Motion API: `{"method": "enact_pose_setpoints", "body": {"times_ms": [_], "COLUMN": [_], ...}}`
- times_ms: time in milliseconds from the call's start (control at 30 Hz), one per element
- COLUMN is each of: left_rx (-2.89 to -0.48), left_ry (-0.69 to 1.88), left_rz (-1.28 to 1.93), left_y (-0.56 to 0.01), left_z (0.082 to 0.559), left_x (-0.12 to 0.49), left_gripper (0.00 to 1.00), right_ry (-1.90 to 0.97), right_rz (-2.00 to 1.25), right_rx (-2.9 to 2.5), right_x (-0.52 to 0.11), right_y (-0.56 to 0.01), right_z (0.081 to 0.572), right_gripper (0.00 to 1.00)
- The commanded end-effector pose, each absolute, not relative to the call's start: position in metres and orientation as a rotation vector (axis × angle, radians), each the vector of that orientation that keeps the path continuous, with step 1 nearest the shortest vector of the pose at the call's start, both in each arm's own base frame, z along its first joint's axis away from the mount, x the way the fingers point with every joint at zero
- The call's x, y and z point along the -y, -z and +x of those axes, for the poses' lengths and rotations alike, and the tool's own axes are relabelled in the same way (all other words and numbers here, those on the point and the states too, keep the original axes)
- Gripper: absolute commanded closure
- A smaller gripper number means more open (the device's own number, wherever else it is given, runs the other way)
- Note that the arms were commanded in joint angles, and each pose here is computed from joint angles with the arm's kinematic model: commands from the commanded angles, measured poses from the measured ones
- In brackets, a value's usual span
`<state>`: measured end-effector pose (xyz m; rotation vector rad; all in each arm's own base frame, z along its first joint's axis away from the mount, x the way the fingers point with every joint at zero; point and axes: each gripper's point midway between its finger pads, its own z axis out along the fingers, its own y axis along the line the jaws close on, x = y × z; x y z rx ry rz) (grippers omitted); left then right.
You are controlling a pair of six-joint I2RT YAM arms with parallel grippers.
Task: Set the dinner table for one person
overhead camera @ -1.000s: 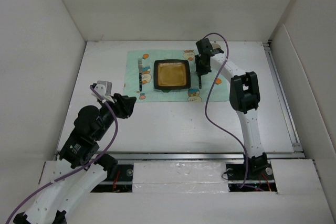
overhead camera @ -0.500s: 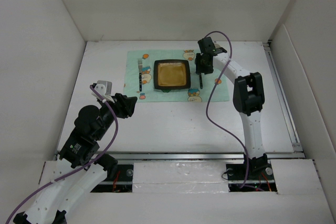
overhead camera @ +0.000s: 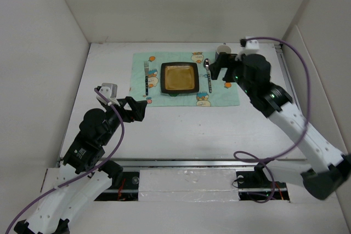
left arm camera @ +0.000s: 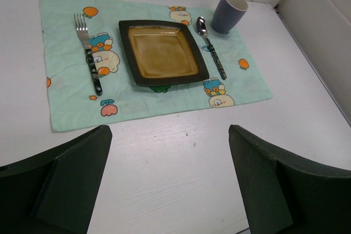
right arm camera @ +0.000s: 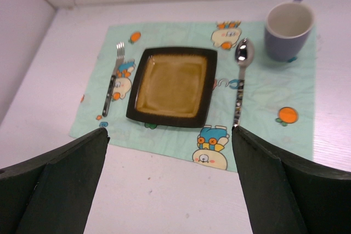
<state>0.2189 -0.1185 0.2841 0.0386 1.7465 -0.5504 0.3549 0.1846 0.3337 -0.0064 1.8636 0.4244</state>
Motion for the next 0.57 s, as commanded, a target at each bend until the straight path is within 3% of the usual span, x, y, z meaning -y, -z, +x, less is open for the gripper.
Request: {"method": "enact_pose_setpoints", "body": {"times_ms": [0,267,533], "left_rx": [-1.671,-1.424,-1.544], "left_ry": [0.531,0.499,0.491], "left_rz": [-0.043,-0.272,-0.310], "left_y": [-0.315,-0.374,-0.321], "left_z": [0.222,0.186,0.197], "left_x": [0.106,0.046,0.054], "left_gripper": [0.14,0.05,0.02], "right_ry": [-0.394,-0.454,-0.430], "right_rz": [0.232,0.463,0.446], "right_rx": [-1.554,-1.324,-1.448], "right_x": [-0.120,-0.039,-0.051], "right_y": [-0.404,-0.393,-0.343], "right_z": [0.309,0.223,0.238], "right_gripper": [0.00,0.00,0.00]}}
